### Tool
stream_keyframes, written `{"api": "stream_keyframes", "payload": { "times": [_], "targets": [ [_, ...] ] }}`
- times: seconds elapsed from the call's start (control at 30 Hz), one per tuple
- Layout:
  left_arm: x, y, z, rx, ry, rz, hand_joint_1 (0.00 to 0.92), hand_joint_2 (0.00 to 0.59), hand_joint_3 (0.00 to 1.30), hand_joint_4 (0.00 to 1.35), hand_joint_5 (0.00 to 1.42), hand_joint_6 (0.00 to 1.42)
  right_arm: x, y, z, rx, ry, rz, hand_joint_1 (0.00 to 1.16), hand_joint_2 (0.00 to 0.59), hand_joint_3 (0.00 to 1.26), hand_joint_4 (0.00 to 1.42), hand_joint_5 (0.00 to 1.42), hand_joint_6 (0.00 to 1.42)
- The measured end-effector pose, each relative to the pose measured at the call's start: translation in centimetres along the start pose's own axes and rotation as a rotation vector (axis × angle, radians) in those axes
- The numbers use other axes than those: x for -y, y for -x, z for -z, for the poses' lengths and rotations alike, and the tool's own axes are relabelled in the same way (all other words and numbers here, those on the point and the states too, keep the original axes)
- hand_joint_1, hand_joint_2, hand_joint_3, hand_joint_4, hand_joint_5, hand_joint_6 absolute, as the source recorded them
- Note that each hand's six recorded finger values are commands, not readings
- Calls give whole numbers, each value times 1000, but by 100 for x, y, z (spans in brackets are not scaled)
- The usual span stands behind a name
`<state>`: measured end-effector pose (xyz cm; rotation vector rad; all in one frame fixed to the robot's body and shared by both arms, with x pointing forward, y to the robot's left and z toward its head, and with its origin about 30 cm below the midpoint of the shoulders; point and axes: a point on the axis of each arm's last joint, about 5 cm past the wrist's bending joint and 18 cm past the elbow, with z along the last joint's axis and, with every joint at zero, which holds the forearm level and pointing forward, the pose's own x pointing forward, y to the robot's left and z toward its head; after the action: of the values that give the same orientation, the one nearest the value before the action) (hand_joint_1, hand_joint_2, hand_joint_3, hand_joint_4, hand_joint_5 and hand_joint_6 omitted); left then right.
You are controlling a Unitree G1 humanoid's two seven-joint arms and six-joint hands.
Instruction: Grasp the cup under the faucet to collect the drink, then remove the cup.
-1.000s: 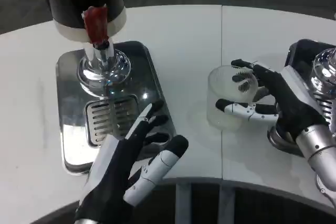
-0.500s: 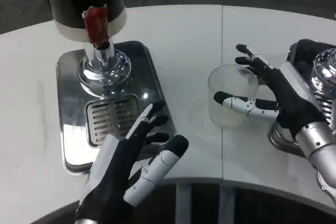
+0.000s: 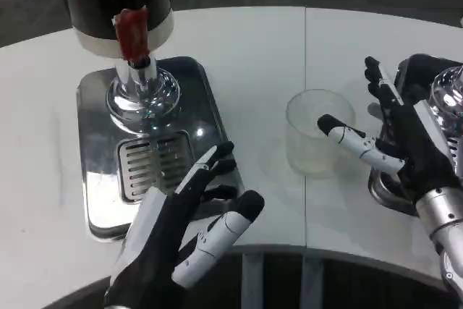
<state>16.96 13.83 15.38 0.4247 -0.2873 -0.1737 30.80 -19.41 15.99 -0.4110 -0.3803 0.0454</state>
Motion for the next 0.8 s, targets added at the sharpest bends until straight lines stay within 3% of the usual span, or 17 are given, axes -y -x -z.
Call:
{"api": "stream_keyframes", "payload": {
  "times": [0.33, 0.8],
  "targets": [
    [-16, 26, -33, 8, -10, 10, 0, 43, 154, 161, 288, 336, -203, 73, 136, -60, -50, -11, 518, 170, 0, 0, 0, 54],
    [-25, 40, -45, -7, -21, 19, 0, 44, 161, 161, 288, 336, -218, -3, 139, -65, -15, -6, 562, 161, 0, 0, 15, 79]
  ]
}}
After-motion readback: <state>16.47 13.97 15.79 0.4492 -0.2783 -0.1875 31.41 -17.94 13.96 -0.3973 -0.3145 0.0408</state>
